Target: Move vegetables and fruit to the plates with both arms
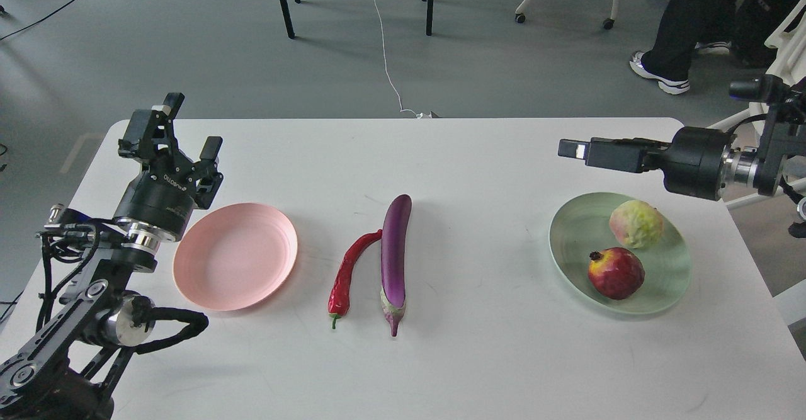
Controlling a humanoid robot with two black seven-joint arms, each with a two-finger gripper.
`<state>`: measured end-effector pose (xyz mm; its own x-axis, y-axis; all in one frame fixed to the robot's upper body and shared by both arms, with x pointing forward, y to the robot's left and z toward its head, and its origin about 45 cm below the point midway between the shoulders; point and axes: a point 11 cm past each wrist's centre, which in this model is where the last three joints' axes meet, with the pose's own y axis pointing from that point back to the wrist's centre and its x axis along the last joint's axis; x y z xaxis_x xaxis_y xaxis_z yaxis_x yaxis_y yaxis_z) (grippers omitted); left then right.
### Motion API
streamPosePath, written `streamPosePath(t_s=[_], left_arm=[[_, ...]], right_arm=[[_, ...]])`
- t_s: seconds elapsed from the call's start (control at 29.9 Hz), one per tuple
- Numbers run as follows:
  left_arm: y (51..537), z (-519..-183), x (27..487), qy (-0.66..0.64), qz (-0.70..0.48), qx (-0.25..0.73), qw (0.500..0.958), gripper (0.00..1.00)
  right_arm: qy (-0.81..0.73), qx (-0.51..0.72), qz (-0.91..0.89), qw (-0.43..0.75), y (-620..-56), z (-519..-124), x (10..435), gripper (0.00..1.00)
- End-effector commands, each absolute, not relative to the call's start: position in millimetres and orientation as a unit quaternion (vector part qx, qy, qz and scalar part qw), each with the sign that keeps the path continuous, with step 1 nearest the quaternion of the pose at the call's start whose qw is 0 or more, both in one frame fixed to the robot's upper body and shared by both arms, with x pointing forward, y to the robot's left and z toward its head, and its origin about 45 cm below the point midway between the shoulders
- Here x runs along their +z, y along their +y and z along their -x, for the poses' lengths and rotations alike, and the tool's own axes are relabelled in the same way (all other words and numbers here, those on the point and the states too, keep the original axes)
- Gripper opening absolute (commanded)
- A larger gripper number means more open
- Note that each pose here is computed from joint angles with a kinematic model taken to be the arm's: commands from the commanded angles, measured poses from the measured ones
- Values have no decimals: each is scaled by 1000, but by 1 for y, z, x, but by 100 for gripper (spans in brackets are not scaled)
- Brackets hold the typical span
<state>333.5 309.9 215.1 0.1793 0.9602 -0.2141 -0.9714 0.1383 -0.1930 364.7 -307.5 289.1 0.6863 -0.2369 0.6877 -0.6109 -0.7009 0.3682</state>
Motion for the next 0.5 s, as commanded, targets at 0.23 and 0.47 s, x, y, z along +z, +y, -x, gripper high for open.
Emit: streamPosePath(t_s=[0.23,0.47], left_arm=[[261,-332,249,-75,128,498,854,98],[186,-330,244,-345,-127,214,905,98]], right_arm=[[-557,13,-830,35,-315,-387,270,95],[-643,-78,-761,-47,-360,-369,247,95]])
